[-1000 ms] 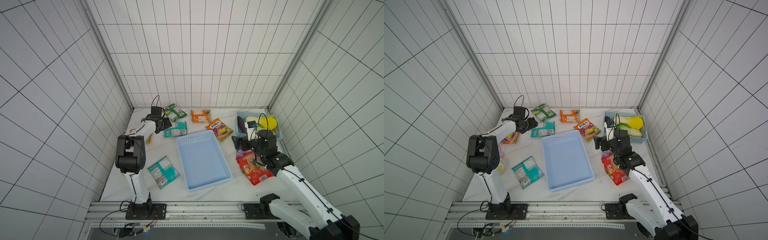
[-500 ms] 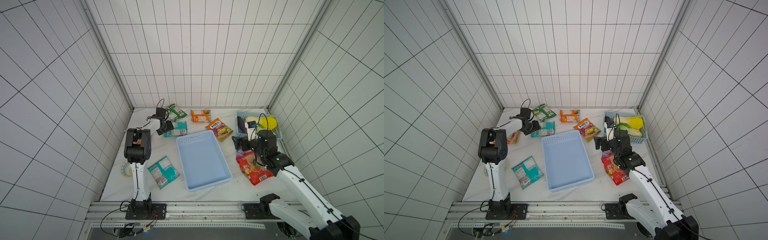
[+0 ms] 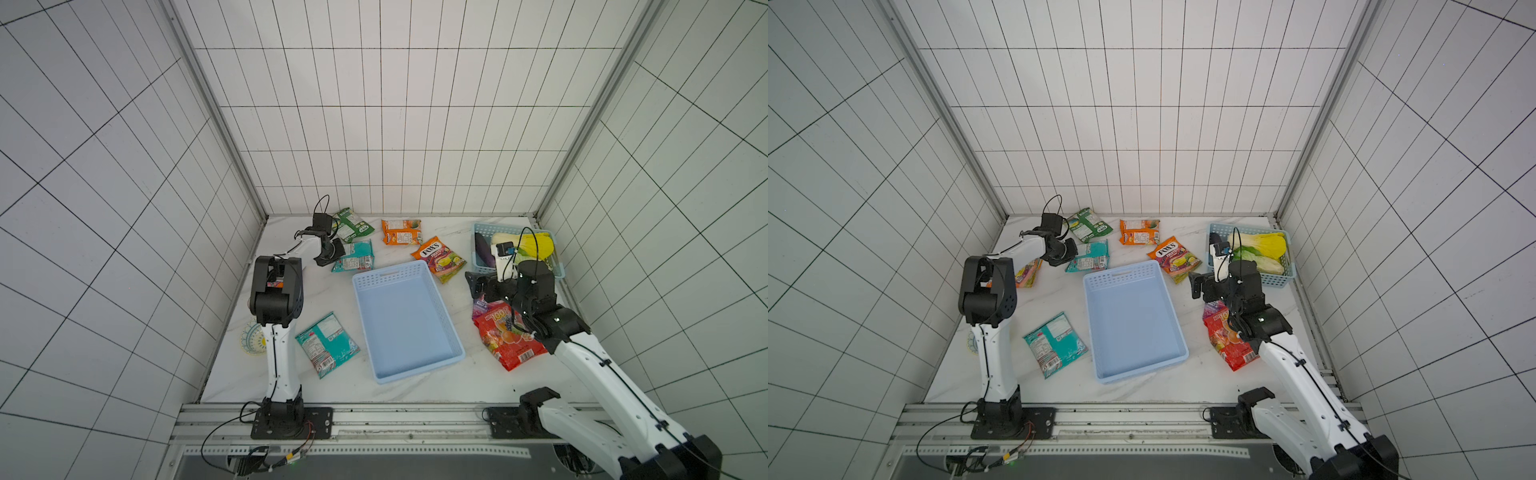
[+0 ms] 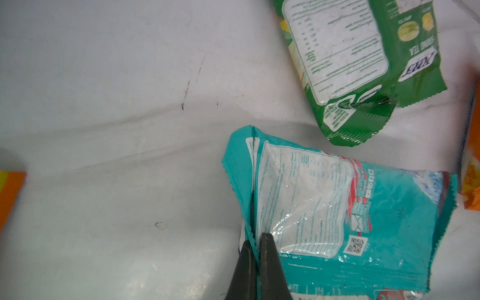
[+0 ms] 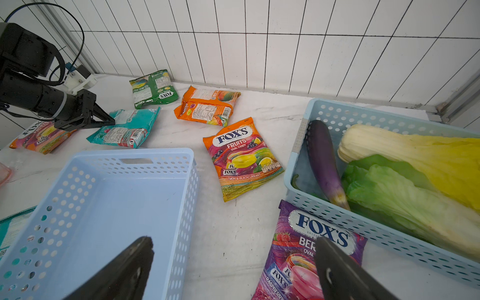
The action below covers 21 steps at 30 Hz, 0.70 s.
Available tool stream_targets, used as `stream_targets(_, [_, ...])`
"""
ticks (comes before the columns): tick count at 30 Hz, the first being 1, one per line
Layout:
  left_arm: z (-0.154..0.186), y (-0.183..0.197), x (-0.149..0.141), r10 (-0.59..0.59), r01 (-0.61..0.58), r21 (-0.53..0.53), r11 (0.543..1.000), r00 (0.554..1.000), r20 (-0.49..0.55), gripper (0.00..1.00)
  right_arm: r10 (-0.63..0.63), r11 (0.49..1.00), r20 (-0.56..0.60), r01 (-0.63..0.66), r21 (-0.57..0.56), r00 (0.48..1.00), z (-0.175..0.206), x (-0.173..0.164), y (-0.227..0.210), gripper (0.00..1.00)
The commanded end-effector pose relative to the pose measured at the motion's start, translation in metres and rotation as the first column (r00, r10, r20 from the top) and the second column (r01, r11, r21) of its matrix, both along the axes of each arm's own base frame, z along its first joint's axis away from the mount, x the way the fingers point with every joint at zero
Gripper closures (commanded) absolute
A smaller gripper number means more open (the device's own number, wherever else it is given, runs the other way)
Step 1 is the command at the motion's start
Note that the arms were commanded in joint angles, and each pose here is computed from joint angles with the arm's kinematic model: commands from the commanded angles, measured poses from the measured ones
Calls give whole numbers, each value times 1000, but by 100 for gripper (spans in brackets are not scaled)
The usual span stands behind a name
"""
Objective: Put the candies in the basket
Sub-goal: Pick up the candy at the center of the board.
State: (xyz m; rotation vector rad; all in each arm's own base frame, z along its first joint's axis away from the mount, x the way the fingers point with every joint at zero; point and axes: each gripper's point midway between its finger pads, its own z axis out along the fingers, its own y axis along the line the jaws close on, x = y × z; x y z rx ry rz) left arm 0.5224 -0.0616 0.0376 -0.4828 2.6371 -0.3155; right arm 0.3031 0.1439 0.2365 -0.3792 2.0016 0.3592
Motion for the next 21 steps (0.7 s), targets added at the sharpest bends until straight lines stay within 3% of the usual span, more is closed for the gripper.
stream_targets(1, [7, -1, -7, -1, 1, -11, 1000, 1000, -9, 100, -16, 1000, 10, 16, -15, 1000, 4, -1, -4, 1])
stream_targets(12, [69, -17, -7, 23, 0, -205, 979, 994, 109, 100, 45, 999, 21, -44, -19, 999, 3, -4, 6, 1])
stream_targets(17, [95, -12, -7, 53, -15, -237, 971, 986, 159, 100, 61, 997, 56, -58, -56, 997, 10, -4, 10, 1])
stream_targets(21, [121, -14, -10, 73, -11, -290, 957, 977, 203, 100, 173, 980, 95, -162, -116, 980, 8, -11, 32, 0])
